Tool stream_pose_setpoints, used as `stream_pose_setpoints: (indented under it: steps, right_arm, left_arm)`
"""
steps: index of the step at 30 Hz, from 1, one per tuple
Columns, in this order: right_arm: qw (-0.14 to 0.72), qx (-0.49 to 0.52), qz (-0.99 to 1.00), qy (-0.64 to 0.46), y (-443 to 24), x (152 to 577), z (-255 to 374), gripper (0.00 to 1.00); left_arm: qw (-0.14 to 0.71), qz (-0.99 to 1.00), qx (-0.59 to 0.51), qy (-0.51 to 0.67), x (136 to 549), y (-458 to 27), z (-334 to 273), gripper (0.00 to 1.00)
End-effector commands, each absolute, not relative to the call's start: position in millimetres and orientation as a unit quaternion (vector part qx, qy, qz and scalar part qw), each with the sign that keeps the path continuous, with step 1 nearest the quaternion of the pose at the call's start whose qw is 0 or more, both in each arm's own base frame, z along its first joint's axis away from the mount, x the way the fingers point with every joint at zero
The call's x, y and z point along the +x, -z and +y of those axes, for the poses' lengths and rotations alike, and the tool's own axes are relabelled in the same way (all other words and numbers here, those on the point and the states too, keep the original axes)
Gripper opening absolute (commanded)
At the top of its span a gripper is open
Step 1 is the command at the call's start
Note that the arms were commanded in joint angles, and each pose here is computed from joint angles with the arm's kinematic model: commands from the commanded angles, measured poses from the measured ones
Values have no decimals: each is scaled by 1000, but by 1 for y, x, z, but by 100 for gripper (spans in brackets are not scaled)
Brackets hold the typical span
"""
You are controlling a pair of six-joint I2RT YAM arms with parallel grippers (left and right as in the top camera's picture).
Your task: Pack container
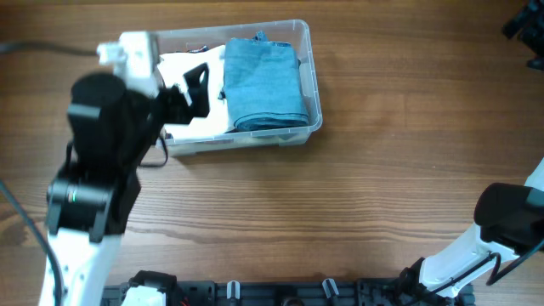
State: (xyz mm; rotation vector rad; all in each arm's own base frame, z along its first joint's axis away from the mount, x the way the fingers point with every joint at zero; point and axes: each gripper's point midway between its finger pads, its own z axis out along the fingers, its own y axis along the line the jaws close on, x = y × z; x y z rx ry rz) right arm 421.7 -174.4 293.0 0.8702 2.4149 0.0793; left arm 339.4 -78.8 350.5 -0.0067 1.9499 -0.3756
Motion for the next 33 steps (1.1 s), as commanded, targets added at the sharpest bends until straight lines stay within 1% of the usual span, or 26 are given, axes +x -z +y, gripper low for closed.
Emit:
stream_pose_setpoints:
  steps: [1, 7, 10, 13, 20, 27, 33]
  right_arm:
    - [281, 330, 901, -26, -291, 423, -176, 100]
    - [281, 329, 901, -26, -291, 423, -176, 100]
    - [281, 330, 901, -26, -291, 423, -176, 100]
    - [281, 330, 901, -26, -291, 423, -176, 100]
    - [281, 330, 901, -26, -291, 423, -176, 100]
    - [281, 330, 901, -26, -291, 423, -176, 100]
    - [281, 330, 901, -26, -291, 423, -176, 100]
  left_arm:
    - [579, 798, 5, 169, 310, -335, -66, 100]
    - [638, 751, -2, 168, 265, -304, -47, 100]
    - [657, 733, 7, 176, 255, -296, -48, 100]
    - [678, 711, 23, 187, 245, -275, -52, 100]
    - [692, 696, 28, 187, 236, -244, -52, 100]
    - [689, 702, 17, 178, 236, -214, -46, 100]
    - [689, 704, 12, 172, 235, -208, -43, 100]
